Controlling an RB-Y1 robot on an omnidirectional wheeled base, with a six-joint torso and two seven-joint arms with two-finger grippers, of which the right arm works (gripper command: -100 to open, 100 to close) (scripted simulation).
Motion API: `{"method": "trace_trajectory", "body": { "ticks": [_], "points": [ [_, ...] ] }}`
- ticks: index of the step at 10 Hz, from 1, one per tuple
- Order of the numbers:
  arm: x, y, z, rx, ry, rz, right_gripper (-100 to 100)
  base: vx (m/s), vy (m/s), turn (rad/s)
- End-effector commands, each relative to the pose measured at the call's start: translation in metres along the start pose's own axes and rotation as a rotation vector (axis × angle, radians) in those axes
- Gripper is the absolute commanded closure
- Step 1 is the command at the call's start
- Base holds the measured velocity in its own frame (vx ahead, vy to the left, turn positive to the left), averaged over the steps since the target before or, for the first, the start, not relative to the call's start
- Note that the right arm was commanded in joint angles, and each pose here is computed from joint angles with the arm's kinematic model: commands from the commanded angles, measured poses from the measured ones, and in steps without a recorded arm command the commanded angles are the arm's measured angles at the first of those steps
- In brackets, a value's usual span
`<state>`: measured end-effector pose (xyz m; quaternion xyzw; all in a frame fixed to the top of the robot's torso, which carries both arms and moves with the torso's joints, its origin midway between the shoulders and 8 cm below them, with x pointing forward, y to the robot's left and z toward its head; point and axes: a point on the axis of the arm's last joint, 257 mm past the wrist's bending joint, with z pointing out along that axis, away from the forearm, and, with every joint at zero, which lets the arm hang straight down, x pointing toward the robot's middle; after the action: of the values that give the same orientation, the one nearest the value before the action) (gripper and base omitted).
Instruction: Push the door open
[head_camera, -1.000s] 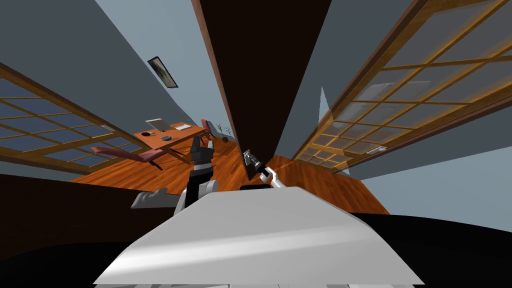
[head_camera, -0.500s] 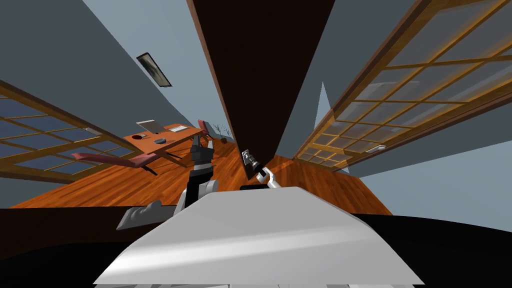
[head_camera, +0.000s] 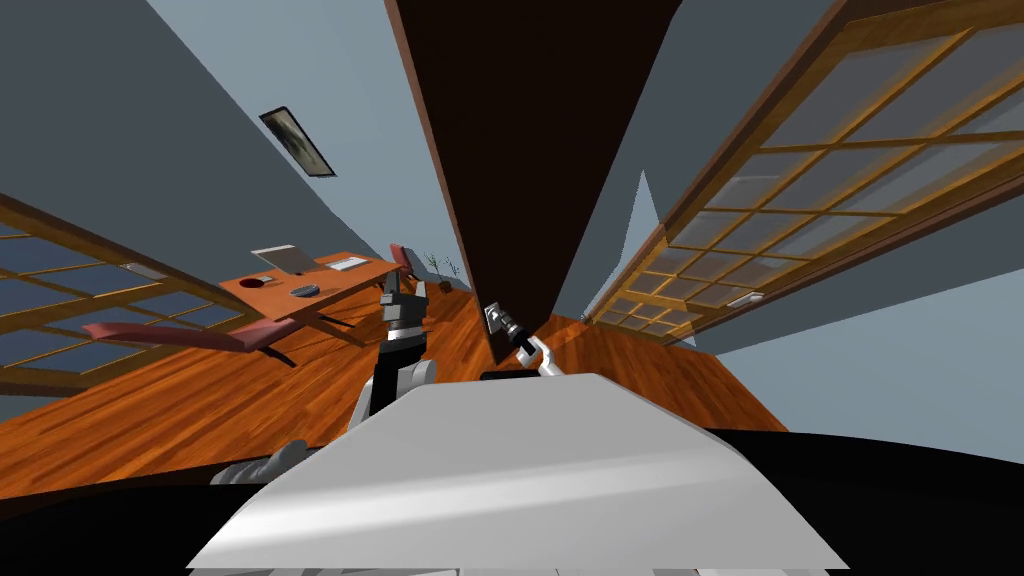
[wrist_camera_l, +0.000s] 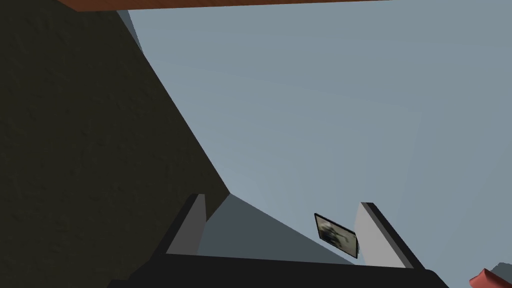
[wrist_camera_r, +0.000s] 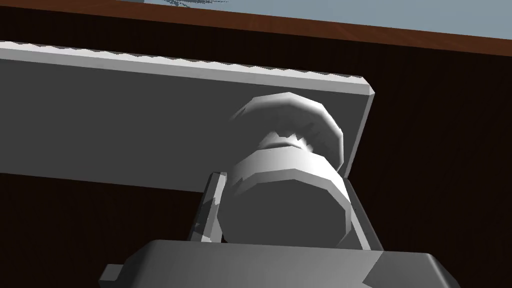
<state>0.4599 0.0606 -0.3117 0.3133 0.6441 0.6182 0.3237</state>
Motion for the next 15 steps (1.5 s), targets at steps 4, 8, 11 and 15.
{"method": "trace_trajectory", "body": {
  "ticks": [4,8,11,15],
  "points": [
    [-0.006,-0.008,-0.0122,0.019,-0.002,-0.034,-100,0.042,-0.002,-0.137],
    [0.036,-0.002,-0.0125,0.008,0.044,-0.016,-100,-0.208,-0.13,-0.075],
    [0.056,0.007,-0.0053,-0.009,0.058,0.007,-100,-0.138,-0.087,-0.049],
    [0.035,-0.007,-0.0137,0.018,0.051,-0.04,-100,0.175,0.15,0.011]
  ]
}}
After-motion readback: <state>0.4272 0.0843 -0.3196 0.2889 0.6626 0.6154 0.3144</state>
